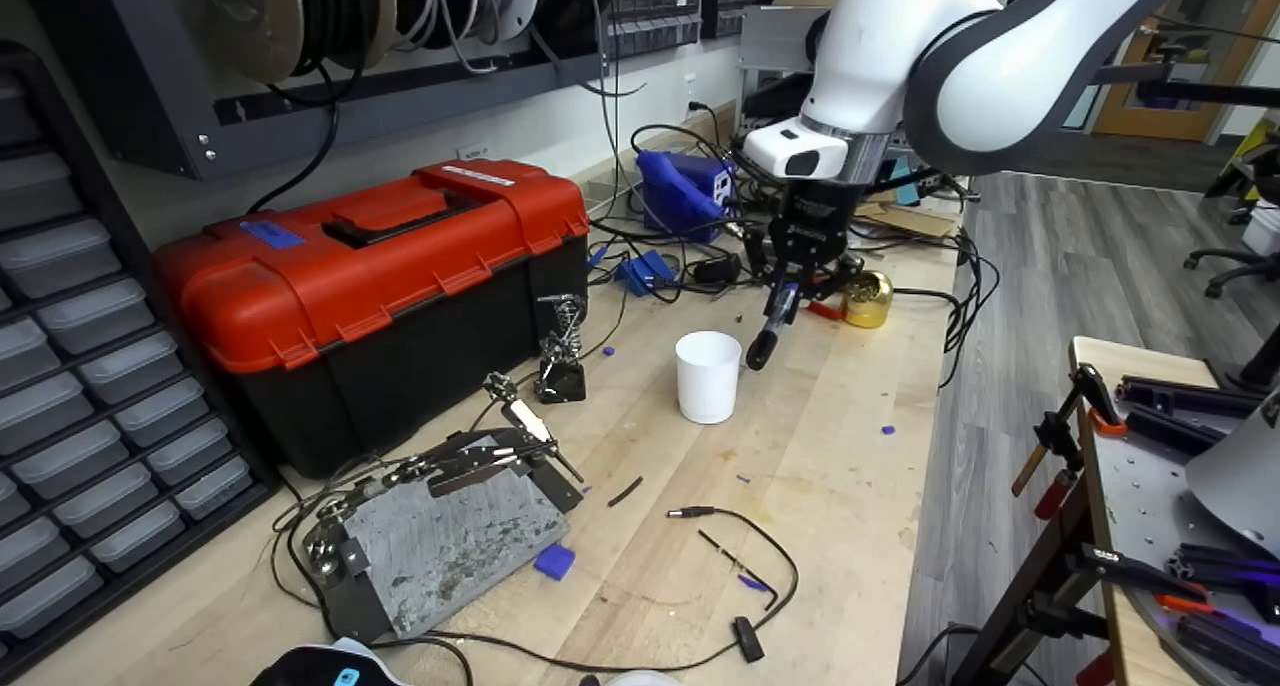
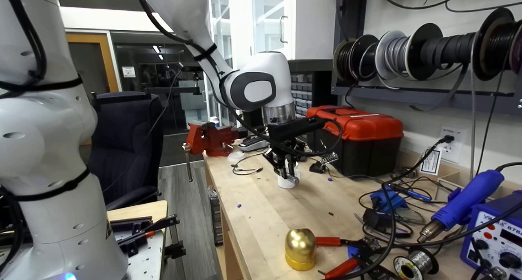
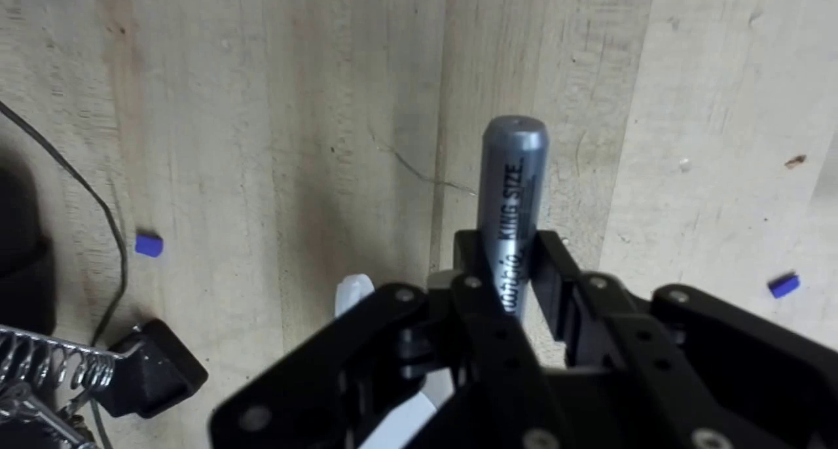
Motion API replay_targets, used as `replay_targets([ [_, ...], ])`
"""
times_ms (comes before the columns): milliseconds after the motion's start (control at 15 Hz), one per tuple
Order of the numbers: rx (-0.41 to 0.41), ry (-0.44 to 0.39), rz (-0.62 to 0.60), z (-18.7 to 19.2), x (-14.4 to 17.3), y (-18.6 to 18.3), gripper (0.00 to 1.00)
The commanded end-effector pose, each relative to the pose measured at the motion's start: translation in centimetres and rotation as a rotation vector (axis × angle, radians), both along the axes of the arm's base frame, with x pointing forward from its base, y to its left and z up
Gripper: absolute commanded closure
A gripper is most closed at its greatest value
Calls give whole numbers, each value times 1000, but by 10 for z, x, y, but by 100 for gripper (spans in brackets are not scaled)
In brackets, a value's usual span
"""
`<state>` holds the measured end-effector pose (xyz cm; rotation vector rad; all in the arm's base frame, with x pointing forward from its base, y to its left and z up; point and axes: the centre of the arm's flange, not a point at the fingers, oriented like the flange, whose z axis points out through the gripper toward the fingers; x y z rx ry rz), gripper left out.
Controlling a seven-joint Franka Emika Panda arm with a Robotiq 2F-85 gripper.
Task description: Put the black marker into the white cup
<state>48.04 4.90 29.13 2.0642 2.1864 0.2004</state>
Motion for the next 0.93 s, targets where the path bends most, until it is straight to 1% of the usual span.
replay_targets([
  [0, -62, -38, -22, 23, -2, 2, 94],
  [267, -109, -73, -11, 33, 11, 10, 94],
  [667, -169, -126, 39, 52, 25, 29, 94],
  [867, -191, -128, 77, 52, 26, 42, 94],
])
